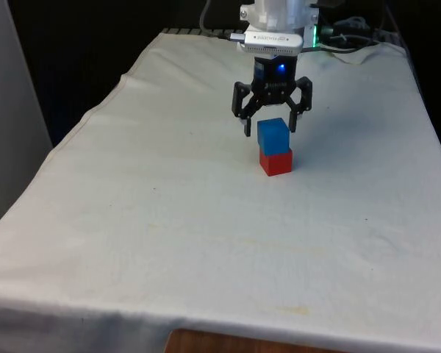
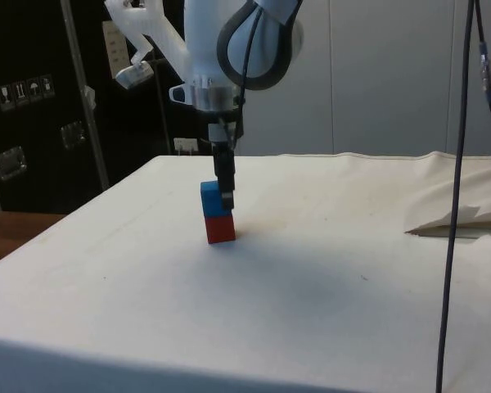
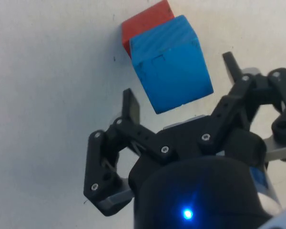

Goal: Stack the two cubes.

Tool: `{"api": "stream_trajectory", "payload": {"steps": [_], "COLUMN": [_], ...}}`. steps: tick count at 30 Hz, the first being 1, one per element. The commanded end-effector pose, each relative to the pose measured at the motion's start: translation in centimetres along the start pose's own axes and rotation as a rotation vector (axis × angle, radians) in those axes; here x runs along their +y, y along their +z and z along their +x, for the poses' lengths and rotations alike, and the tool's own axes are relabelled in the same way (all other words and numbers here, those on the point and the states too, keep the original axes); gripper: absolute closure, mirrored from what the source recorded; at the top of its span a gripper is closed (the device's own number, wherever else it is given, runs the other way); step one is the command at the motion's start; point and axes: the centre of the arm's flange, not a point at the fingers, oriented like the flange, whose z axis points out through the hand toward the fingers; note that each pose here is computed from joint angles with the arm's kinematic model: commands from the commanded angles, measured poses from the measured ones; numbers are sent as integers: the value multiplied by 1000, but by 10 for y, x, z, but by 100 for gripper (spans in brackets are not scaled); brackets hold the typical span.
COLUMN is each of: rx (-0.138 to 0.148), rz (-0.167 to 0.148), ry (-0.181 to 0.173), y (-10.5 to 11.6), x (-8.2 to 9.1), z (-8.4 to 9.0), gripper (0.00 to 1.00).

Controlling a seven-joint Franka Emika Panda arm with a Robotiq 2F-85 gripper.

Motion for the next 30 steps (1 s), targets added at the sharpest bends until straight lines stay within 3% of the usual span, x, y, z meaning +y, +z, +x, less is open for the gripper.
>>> {"api": "stream_trajectory", "payload": {"steps": [1, 3, 9, 12, 13, 14, 22, 30], "rx": [0, 0, 1, 4, 7, 7, 11, 19], "rz": [0, 0, 0, 0, -2, -1, -1, -1], "ry": [2, 1, 1, 0, 0, 1, 4, 10], "y": [0, 0, 0, -11, -4, -18, -40, -77], "x": [1, 0, 0, 1, 1, 2, 4, 7], "z": [0, 0, 0, 1, 2, 2, 3, 4], "gripper": [10, 0, 0, 0, 0, 0, 0, 0]}}
